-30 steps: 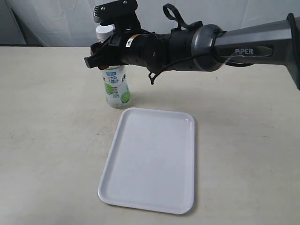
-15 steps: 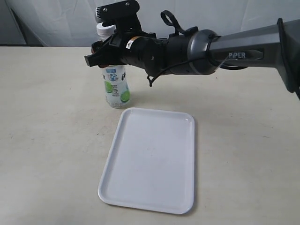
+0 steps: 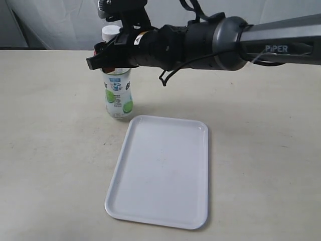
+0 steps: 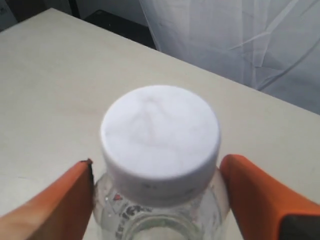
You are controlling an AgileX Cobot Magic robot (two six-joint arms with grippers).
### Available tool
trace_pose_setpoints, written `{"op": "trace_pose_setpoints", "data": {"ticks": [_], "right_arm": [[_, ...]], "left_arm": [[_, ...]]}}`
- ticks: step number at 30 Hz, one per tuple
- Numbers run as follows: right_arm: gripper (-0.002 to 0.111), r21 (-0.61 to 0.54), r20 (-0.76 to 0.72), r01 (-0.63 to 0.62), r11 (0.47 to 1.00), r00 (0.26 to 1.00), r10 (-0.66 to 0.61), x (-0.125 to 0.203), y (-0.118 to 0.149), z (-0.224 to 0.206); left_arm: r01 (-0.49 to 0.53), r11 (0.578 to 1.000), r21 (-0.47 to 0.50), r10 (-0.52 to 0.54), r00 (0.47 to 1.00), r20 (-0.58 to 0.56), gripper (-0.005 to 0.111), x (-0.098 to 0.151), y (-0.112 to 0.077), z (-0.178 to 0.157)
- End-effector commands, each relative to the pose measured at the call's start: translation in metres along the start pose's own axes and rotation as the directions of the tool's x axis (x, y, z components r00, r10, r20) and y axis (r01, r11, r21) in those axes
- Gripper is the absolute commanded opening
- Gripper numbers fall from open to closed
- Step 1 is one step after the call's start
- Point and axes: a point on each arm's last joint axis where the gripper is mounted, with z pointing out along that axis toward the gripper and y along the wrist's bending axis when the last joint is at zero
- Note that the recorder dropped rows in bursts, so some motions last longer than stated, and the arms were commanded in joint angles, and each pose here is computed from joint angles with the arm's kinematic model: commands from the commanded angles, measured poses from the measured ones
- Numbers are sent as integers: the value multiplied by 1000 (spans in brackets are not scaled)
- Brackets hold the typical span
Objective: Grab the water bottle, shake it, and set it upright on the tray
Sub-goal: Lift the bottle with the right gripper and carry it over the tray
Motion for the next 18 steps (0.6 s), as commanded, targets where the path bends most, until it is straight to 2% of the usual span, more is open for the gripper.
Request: {"op": "trace_pose_setpoints", "data": {"ticks": [1,11,18], "right_arm": [[-1,10,85,0,1000,996,-1,-23,-2,-16],[-1,0,90,17,1000,996,-17,-33,0,-27],[-1,-13,170,89,996,982,-86,-74,4,-86]], "left_arm": [[6,1000,0,-6,1000,5,0,1,0,0],[6,1000,0,-6,1000,5,0,1,0,0],[6,1000,0,-6,1000,5,0,1,0,0]]}}
